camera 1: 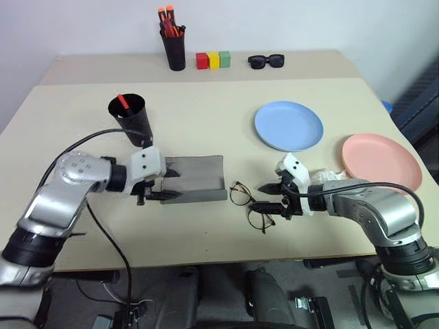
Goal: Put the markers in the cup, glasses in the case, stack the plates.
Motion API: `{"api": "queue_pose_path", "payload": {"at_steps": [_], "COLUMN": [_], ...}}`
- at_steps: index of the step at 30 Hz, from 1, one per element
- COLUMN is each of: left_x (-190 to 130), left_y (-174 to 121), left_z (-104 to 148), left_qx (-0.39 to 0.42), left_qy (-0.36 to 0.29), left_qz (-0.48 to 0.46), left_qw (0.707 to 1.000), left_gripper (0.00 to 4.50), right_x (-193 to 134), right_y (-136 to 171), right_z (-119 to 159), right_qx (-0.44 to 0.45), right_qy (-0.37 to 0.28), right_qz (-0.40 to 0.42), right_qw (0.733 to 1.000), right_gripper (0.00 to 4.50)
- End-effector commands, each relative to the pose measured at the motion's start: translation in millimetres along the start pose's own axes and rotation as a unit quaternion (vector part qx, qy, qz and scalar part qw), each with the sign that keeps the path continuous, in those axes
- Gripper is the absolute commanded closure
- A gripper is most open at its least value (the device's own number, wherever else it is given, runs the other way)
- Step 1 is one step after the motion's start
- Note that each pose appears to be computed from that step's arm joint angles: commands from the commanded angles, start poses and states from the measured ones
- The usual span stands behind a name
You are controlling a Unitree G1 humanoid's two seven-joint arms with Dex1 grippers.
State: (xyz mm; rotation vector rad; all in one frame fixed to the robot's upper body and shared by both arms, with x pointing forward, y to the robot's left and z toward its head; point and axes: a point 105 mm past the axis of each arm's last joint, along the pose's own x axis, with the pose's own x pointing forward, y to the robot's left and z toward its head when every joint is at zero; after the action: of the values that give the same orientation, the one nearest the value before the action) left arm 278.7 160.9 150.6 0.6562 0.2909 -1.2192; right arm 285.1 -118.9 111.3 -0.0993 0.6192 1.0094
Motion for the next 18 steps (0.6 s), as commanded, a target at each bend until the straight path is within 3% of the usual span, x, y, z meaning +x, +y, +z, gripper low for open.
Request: {"api": "queue_pose_path", "payload": {"at_steps": [1,4,11,18], "left_x": [-14,-20,-32,-46], "left_y": [-6,-14,-30,-35], "left_z": [15,9,-6,-33], "left_qx": [0.013,-0.006,-0.044,-0.108], "left_qy": [-0.031,-0.030,-0.022,-0.005], "left_qz": [0.025,0.038,0.081,0.146], "left_qw": [0.999,0.999,0.995,0.983], "left_gripper": [2.11,2.11,2.11,2.11], "right_x": [3,4,-4,-21], "right_y": [3,2,0,20], "right_z": [7,7,12,51], "right_qx": [0.008,0.016,-0.017,-0.143], "right_qy": [-0.013,-0.008,-0.003,-0.027], "right_qz": [0.000,-0.003,-0.010,0.026], "right_qw": [1.000,1.000,1.000,0.989], "right_gripper": [2.93,4.47,4.47,4.47]}}
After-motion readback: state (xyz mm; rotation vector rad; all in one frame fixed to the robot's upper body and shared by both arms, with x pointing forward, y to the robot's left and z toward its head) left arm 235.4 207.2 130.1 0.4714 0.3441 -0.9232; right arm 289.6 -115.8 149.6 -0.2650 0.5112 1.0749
